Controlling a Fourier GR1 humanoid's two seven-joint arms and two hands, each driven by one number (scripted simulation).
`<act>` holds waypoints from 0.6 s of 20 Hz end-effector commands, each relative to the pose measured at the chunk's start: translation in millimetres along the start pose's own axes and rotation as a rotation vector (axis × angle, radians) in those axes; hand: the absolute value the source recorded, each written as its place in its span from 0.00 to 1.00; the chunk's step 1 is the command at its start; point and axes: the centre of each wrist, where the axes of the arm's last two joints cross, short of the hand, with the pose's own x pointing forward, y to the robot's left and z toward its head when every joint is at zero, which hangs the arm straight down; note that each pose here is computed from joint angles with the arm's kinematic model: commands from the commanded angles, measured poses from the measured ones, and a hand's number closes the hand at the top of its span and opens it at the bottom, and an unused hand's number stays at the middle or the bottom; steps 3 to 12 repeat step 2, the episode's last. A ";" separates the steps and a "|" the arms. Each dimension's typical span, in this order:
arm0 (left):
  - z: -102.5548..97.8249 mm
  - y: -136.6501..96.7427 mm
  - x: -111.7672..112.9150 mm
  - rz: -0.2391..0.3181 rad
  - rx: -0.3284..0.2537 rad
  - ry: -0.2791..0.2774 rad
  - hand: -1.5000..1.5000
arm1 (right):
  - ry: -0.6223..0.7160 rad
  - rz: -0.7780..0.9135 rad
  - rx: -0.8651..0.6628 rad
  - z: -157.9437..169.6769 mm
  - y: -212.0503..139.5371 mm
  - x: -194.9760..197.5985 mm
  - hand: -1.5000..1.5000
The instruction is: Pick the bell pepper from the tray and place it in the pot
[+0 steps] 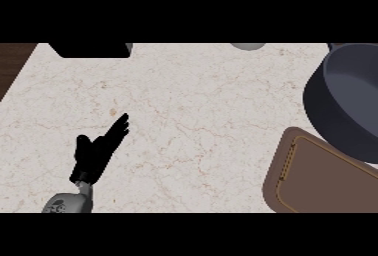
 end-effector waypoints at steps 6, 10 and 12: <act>5.4 1.6 -13.0 -0.020 0.005 0.006 0.50 | -0.054 -0.131 -0.070 -15.4 -55.5 -22.1 0.00; 5.4 1.6 -13.0 -0.020 0.005 0.006 0.50 | -0.054 -0.131 -0.070 -15.4 -55.5 -22.1 0.00; 5.4 1.6 -13.0 -0.020 0.005 0.006 0.50 | -0.054 -0.131 -0.070 -15.4 -55.5 -22.1 0.00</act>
